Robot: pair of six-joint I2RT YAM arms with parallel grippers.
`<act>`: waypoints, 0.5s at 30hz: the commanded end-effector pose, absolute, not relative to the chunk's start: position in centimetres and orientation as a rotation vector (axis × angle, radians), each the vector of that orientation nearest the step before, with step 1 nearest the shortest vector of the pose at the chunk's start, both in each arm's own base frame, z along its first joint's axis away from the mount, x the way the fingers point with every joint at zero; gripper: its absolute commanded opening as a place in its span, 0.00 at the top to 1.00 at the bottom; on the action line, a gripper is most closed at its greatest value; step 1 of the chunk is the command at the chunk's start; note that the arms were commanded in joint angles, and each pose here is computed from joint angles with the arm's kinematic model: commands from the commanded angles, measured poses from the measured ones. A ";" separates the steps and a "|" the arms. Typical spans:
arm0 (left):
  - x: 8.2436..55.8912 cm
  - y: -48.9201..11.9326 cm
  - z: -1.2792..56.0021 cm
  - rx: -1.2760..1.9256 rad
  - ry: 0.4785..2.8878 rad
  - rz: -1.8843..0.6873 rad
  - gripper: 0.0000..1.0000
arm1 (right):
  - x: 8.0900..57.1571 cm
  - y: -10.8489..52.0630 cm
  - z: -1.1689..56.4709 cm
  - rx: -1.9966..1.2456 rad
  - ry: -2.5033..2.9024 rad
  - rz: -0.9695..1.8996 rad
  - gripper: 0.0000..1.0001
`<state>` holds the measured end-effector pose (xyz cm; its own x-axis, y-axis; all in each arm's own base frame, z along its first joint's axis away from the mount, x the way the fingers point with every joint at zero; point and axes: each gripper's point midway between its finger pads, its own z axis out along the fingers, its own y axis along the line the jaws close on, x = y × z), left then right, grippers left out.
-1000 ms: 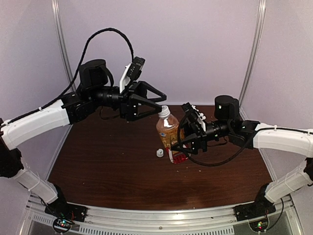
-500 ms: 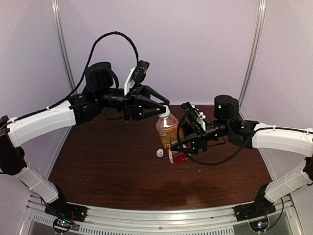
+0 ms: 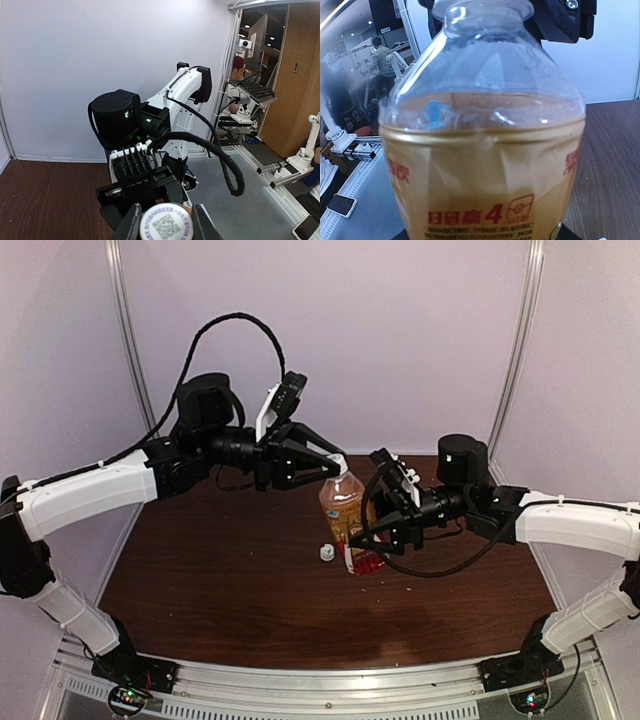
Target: Unscrew the bottle caps
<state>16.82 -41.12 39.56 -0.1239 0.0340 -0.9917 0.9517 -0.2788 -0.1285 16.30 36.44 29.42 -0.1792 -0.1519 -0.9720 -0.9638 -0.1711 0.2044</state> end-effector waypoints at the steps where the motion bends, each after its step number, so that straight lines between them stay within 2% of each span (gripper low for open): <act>1: 16.5 -40.8 40.6 1.341 1.142 -1.510 0.81 | 17.2 36.5 30.4 -1.322 1.352 1.361 0.63; 3: 17.0 -40.7 40.8 1.300 1.170 -1.495 0.90 | 17.7 36.3 30.3 -1.299 1.380 1.333 0.64; 4: 17.4 -40.7 40.9 1.269 1.196 -1.485 0.98 | 18.0 36.3 30.2 -1.298 1.377 1.294 0.64; 5: 17.9 -40.7 41.0 1.233 1.227 -1.471 1.00 | 18.5 36.2 30.3 -1.277 1.392 1.255 0.64; 8: 20.6 -40.7 41.0 1.049 1.386 -1.411 1.00 | 20.7 35.7 30.0 -1.199 1.463 1.114 0.63; 11: 24.1 -40.5 40.0 0.793 1.618 -1.239 1.00 | 22.6 35.0 29.7 -1.130 1.523 0.983 0.63; 13: 25.2 -40.4 39.0 0.666 1.725 -1.122 0.94 | 23.4 34.6 29.6 -1.099 1.545 0.930 0.63; 15: 25.3 -40.6 39.0 0.615 1.746 -1.117 0.90 | 23.8 34.4 29.4 -1.084 1.555 0.903 0.64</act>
<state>22.36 -42.01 38.55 -0.3401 0.0247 -0.9401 0.9232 0.1988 -0.3288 21.60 35.47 28.37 -0.1597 -0.1958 -0.9676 -0.9750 0.1846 0.1235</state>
